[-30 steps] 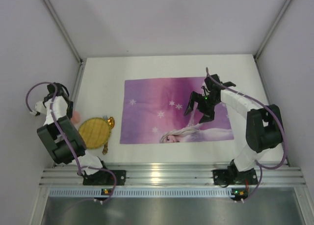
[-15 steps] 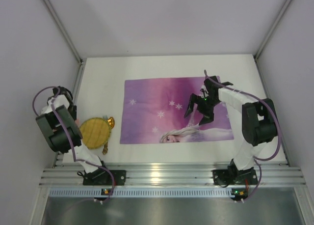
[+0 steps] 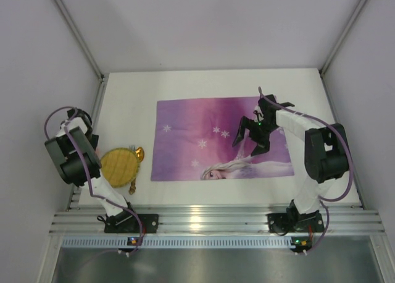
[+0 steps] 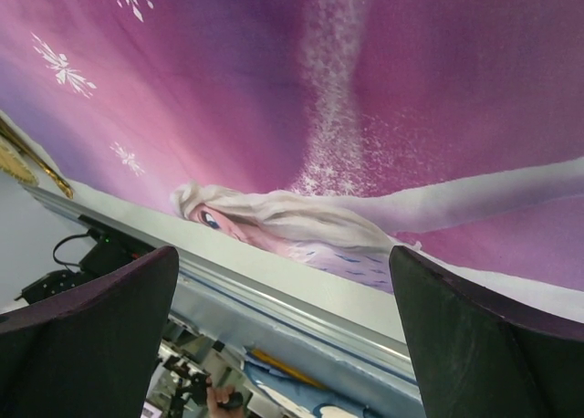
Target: Set the dinner table for one person
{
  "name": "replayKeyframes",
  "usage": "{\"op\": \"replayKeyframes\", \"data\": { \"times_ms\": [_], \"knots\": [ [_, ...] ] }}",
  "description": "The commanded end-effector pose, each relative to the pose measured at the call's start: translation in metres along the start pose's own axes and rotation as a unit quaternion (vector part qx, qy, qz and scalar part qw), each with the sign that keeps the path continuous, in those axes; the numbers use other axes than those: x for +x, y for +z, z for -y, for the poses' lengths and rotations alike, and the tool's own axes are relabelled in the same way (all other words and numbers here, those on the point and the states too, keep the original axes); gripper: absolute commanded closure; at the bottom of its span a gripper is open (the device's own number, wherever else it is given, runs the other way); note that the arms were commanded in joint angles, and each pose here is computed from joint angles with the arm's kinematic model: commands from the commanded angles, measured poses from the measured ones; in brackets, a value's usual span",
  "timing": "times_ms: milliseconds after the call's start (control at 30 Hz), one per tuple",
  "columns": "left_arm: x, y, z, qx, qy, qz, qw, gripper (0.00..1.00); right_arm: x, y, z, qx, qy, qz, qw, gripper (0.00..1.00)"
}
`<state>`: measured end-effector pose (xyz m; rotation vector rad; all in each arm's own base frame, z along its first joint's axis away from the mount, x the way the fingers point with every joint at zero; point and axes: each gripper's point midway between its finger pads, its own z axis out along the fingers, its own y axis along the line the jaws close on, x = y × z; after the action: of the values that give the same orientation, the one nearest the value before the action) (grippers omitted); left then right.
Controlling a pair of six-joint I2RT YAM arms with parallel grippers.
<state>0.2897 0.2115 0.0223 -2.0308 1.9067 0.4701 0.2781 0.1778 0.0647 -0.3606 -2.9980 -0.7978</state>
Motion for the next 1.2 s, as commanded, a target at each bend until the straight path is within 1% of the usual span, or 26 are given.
{"op": "replayKeyframes", "data": {
  "times_ms": [0, 67, 100, 167, 200, 300, 367, 467, 533, 600, 633, 667, 700, 733, 767, 800, 833, 867, 900, 933, 967, 1000, 1033, 1067, 1100, 1167],
  "knots": [
    [-0.014, -0.008, 0.02, 0.048, 0.033, 0.013, 0.998, 0.83, -0.01, -0.009, -0.007, -0.016, -0.013, 0.024, 1.0, 0.0],
    [-0.014, -0.017, 0.024, 0.067, 0.058, 0.012, 0.996, 0.9, -0.014, -0.014, -0.01, -0.019, -0.014, 0.033, 0.999, 0.0],
    [-0.012, -0.022, 0.029, 0.078, 0.07, 0.013, 0.994, 0.95, -0.016, -0.018, -0.011, -0.02, -0.015, 0.041, 0.999, 0.0],
    [-0.013, -0.036, 0.034, 0.1, 0.103, 0.022, 0.989, 1.0, -0.022, -0.025, -0.017, -0.025, -0.021, 0.054, 0.998, 0.0],
    [-0.004, -0.044, 0.041, 0.123, 0.127, 0.016, 0.984, 1.0, -0.024, -0.03, -0.019, -0.026, -0.023, 0.06, 0.998, 0.0],
    [0.005, -0.076, 0.054, 0.176, 0.191, 0.031, 0.965, 1.0, -0.034, -0.044, -0.025, -0.032, -0.029, 0.079, 0.996, 0.0],
    [0.01, -0.097, 0.058, 0.199, 0.229, 0.043, 0.952, 1.0, -0.039, -0.052, -0.029, -0.037, -0.032, 0.091, 0.995, 0.0],
    [0.022, -0.119, 0.06, 0.223, 0.272, 0.031, 0.936, 1.0, -0.042, -0.063, -0.035, -0.046, -0.036, 0.106, 0.993, 0.0],
    [0.043, -0.135, 0.063, 0.252, 0.317, 0.011, 0.914, 1.0, -0.042, -0.072, -0.039, -0.054, -0.041, 0.117, 0.991, 0.0],
    [0.065, -0.159, 0.07, 0.306, 0.353, -0.008, 0.884, 1.0, -0.043, -0.085, -0.054, -0.084, -0.061, 0.13, 0.986, 0.0],
    [0.084, -0.175, 0.073, 0.349, 0.379, -0.037, 0.856, 1.0, -0.046, -0.094, -0.061, -0.103, -0.071, 0.14, 0.982, 0.0],
    [0.1, -0.194, 0.075, 0.387, 0.398, -0.051, 0.83, 1.0, -0.051, -0.103, -0.075, -0.134, -0.088, 0.158, 0.974, 0.0],
    [0.11, -0.208, 0.081, 0.425, 0.411, -0.06, 0.804, 1.0, -0.043, -0.12, -0.095, -0.185, -0.111, 0.16, 0.963, 0.0],
    [0.124, -0.224, 0.08, 0.46, 0.43, -0.079, 0.773, 1.0, -0.042, -0.13, -0.108, -0.216, -0.127, 0.168, 0.954, 0.0],
    [0.146, -0.251, 0.077, 0.513, 0.446, -0.119, 0.724, 1.0, -0.039, -0.142, -0.121, -0.248, -0.131, 0.172, 0.944, 0.0],
    [0.166, -0.272, 0.072, 0.546, 0.467, -0.14, 0.681, 1.0, -0.032, -0.164, -0.145, -0.304, -0.175, 0.182, 0.919, 0.0],
    [0.183, -0.293, 0.064, 0.577, 0.485, -0.166, 0.636, 1.0, -0.028, -0.175, -0.156, -0.333, -0.174, 0.179, 0.909, 0.0],
    [0.204, -0.312, 0.052, 0.599, 0.503, -0.194, 0.593, 1.0, -0.029, -0.191, -0.171, -0.366, -0.206, 0.2, 0.885, 0.0],
    [0.213, -0.325, 0.046, 0.616, 0.508, -0.211, 0.564, 1.0, -0.019, -0.2, -0.178, -0.392, -0.222, 0.188, 0.873, 0.0],
    [0.221, -0.337, 0.038, 0.627, 0.509, -0.233, 0.542, 1.0, -0.017, -0.207, -0.184, -0.409, -0.231, 0.189, 0.862, 0.0],
    [0.239, -0.363, 0.018, 0.652, 0.514, -0.282, 0.48, 1.0, -0.016, -0.219, -0.193, -0.432, -0.24, 0.194, 0.848, 0.0],
    [0.245, -0.376, 0.009, 0.664, 0.513, -0.302, 0.452, 1.0, -0.013, -0.223, -0.196, -0.445, -0.249, 0.187, 0.84, 0.0],
    [0.248, -0.392, 0.002, 0.676, 0.507, -0.32, 0.428, 1.0, -0.01, -0.228, -0.2, -0.46, -0.234, 0.174, 0.839, 0.0],
    [0.257, -0.405, -0.011, 0.682, 0.51, -0.341, 0.398, 1.0, -0.009, -0.242, -0.21, -0.483, -0.267, 0.192, 0.812, 0.0],
    [0.259, -0.423, -0.028, 0.684, 0.5, -0.386, 0.365, 1.0, -0.005, -0.245, -0.211, -0.496, -0.271, 0.185, 0.804, 0.0],
    [0.27, -0.439, -0.046, 0.691, 0.508, -0.401, 0.322, 1.0, -0.001, -0.259, -0.22, -0.522, -0.28, 0.185, 0.784, 0.0]
  ]
}}
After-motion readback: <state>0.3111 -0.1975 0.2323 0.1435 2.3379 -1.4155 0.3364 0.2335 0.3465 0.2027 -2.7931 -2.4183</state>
